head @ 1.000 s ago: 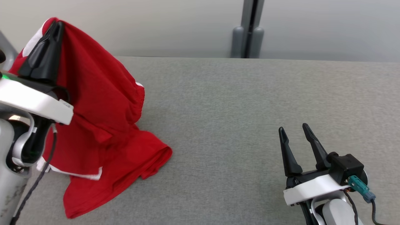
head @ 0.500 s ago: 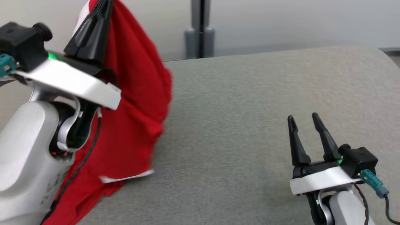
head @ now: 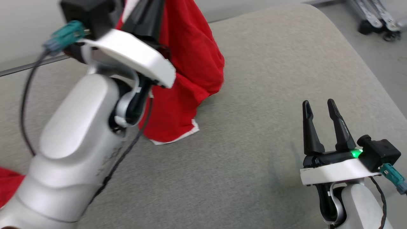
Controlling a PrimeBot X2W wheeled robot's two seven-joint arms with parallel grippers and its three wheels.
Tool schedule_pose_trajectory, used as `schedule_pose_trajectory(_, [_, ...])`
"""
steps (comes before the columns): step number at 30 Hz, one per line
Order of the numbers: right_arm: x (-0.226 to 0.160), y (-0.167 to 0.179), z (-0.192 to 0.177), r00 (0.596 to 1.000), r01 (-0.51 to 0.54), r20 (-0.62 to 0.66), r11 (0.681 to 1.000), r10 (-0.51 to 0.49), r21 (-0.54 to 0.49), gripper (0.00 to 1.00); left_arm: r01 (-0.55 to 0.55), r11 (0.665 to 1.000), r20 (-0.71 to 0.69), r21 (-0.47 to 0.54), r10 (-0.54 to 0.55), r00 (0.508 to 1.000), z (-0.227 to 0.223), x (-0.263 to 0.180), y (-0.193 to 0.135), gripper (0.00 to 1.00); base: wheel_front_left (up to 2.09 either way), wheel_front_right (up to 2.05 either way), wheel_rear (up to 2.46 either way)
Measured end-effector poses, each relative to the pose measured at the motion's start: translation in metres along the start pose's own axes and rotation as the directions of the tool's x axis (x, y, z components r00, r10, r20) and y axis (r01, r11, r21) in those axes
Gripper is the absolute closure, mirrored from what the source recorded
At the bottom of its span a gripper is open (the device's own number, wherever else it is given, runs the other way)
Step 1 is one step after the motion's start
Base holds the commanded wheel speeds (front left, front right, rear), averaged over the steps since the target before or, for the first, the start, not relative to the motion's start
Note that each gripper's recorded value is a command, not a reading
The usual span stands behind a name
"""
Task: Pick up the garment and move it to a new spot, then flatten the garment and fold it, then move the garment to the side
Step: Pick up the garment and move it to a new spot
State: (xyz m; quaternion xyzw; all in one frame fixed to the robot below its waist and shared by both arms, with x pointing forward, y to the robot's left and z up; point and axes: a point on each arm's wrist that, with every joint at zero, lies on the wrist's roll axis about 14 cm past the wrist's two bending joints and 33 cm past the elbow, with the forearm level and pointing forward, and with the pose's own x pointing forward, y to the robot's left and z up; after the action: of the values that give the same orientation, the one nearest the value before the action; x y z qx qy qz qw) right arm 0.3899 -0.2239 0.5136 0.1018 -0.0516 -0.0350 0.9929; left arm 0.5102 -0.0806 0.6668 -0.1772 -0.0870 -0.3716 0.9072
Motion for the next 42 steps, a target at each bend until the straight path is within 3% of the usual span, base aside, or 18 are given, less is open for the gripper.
schedule_pose_trajectory(1, [-0.002,-0.006,-0.001,1.0,0.017,-0.004,1.0,-0.017,-0.003,0.0,0.012,1.0,-0.028,-0.021,-0.012,1.0,-0.014,0.006,-0.006,1.0,0.0,0.0,0.0])
schedule_pose_trajectory(2, [-0.005,-0.01,-0.002,0.999,0.031,-0.01,1.0,-0.031,-0.006,0.0,0.016,0.999,-0.057,-0.044,-0.019,0.998,-0.028,0.012,-0.011,0.38,0.0,0.0,0.0])
schedule_pose_trajectory(3, [-0.007,-0.014,-0.003,0.999,0.043,-0.016,0.999,-0.043,-0.007,0.0,0.024,0.998,-0.096,-0.056,-0.03,0.995,-0.045,0.017,-0.015,0.0,0.0,0.0,0.0])
schedule_pose_trajectory(6, [-0.013,-0.021,-0.008,0.997,0.065,-0.035,0.998,-0.066,-0.014,0.0,0.066,0.993,-0.158,-0.1,-0.081,0.984,-0.08,0.026,-0.035,0.0,0.0,0.0,0.0])
schedule_pose_trajectory(10, [-0.015,-0.03,-0.01,0.995,0.094,-0.042,0.995,-0.094,-0.016,0.0,0.071,0.989,-0.129,-0.126,-0.087,0.988,-0.087,0.034,-0.036,0.0,0.0,0.0,0.0])
schedule_pose_trajectory(17, [-0.002,-0.011,-0.015,0.998,0.03,-0.045,0.999,-0.031,-0.019,0.0,-0.062,0.998,-0.027,-0.032,0.061,0.998,-0.055,0.014,0.034,0.0,0.0,0.0,0.0])
schedule_pose_trajectory(22, [0.011,0.023,-0.025,0.996,-0.073,-0.058,0.997,0.072,-0.027,0.0,-0.227,0.971,-0.009,0.071,0.228,0.974,-0.041,-0.054,0.104,0.0,0.0,0.0,0.0])
schedule_pose_trajectory(25, [0.017,0.042,-0.029,0.99,-0.127,-0.062,0.992,0.125,-0.024,0.0,-0.307,0.944,-0.005,0.117,0.31,0.951,-0.037,-0.097,0.125,0.0,0.0,0.0,0.0])
schedule_pose_trajectory(36, [0.018,0.096,-0.04,0.958,-0.277,-0.085,0.961,0.275,-0.006,0.0,-0.503,0.858,0.037,0.102,0.502,0.864,-0.034,-0.223,0.121,0.0,0.0,0.0,0.0])
schedule_pose_trajectory(42, [0.014,0.115,-0.04,0.941,-0.328,-0.086,0.945,0.326,-0.003,0.0,-0.568,0.82,0.076,0.072,0.564,0.822,-0.029,-0.255,0.117,0.0,0.0,0.0,0.0])
